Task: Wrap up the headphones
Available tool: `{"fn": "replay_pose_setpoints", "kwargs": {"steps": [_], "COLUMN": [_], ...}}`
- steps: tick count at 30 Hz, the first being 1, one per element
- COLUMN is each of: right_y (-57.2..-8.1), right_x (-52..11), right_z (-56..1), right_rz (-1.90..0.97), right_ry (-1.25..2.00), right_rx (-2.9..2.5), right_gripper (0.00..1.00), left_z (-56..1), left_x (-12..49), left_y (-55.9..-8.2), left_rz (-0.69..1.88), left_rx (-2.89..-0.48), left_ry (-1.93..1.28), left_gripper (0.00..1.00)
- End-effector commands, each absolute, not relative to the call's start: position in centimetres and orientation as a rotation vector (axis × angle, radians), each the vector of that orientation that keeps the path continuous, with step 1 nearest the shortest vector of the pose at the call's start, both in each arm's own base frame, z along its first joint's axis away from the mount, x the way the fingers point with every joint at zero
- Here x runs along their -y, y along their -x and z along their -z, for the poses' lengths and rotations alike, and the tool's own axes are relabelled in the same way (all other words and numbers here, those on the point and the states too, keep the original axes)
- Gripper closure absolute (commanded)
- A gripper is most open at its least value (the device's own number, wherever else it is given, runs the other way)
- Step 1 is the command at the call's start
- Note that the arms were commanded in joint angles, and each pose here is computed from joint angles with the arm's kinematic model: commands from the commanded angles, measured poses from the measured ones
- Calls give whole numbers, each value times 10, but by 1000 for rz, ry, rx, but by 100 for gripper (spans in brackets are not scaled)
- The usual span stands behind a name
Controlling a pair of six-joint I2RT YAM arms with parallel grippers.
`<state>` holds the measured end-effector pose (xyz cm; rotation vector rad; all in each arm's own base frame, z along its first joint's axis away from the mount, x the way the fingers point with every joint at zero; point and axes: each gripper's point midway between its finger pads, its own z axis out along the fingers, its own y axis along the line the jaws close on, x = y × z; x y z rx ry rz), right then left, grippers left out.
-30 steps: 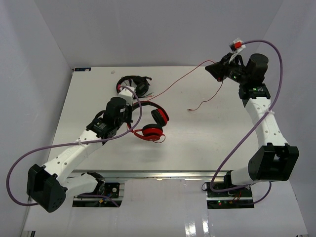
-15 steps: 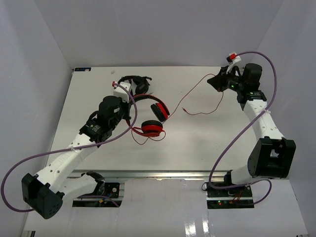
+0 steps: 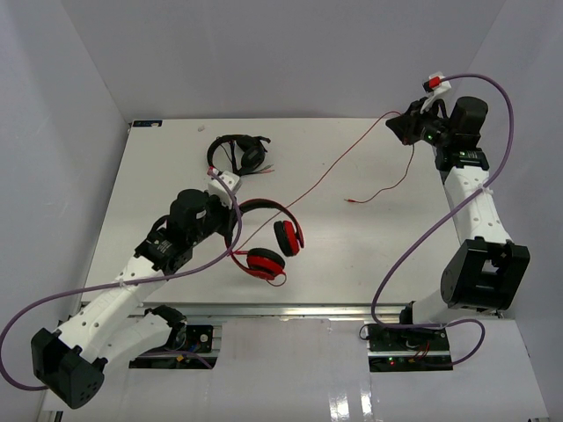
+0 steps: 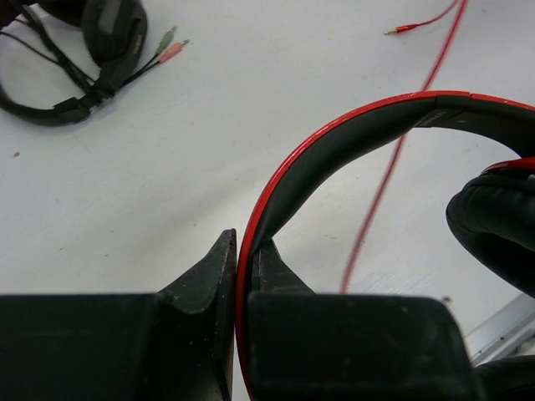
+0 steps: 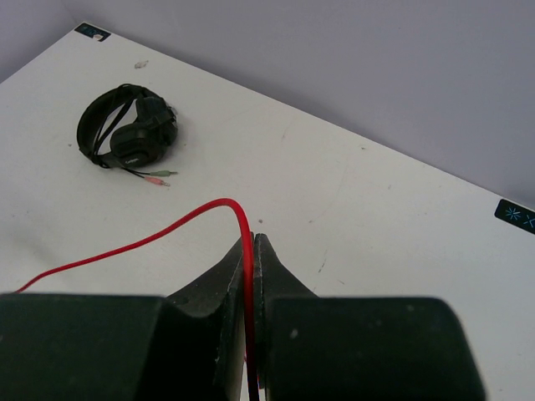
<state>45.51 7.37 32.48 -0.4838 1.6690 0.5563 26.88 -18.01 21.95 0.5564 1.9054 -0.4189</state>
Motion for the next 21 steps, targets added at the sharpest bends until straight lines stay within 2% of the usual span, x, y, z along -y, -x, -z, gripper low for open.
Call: {"fn": "replay_pose_setpoints", "kwargs": {"steps": [1,3,12,21], "right_y": [-465,-466,-443,-430], "right_x": [-70,-71,-75,-77], "right_z": [-352,-355,-385,-364], "right_rz": [-505,-506,-516,-536], "right_ry": [515,520,555,549], "right_rx": [-1598,-1595,-1535,-1572], "right_gripper": [92,92,92,92], "left_z": [-213,-202,-174,-217], "left_x": [197,196,156,166], "left_y": [-242,-238,-265,-271], "left_rz": [574,577,267,338], "left_rx": [-1864,-1883,-1944,-1831], "left_ry": [-685,-705,-618,-551], "left_gripper": [100,100,100,100]}}
